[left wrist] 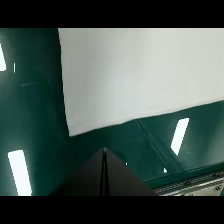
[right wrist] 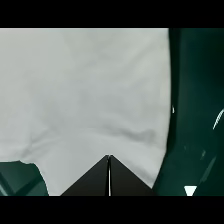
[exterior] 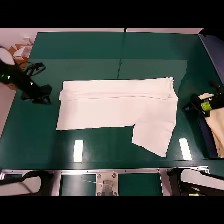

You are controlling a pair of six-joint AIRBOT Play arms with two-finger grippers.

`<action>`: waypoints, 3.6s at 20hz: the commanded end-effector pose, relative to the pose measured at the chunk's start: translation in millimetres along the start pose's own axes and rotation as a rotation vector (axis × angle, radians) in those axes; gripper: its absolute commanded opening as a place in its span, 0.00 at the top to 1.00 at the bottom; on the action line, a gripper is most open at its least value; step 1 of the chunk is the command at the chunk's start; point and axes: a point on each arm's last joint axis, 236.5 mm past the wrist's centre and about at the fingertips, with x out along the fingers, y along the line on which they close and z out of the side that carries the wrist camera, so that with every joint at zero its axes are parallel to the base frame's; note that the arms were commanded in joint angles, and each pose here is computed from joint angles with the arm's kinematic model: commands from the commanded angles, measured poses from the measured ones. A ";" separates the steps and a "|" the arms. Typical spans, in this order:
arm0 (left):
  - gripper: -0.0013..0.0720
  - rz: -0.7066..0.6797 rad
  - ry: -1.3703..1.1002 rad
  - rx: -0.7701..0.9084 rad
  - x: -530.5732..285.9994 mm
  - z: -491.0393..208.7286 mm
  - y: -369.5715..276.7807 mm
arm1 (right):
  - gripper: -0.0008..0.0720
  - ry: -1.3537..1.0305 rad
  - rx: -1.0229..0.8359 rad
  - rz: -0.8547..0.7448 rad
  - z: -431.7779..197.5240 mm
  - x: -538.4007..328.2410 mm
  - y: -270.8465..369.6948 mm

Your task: Fold the shirts.

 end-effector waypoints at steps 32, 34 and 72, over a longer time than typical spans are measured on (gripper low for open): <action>0.96 -0.423 -0.620 -0.868 142.4 -25.9 -18.5 | 0.39 -0.149 0.248 -0.039 -76.3 46.6 -43.1; 0.96 -0.425 -0.615 -0.866 143.0 -26.7 -19.6 | 0.39 -0.090 0.284 -0.039 -95.1 65.1 -50.1; 0.95 -0.197 -0.584 -0.317 66.5 191.6 -32.6 | 0.97 -0.293 0.063 0.228 145.9 70.9 121.4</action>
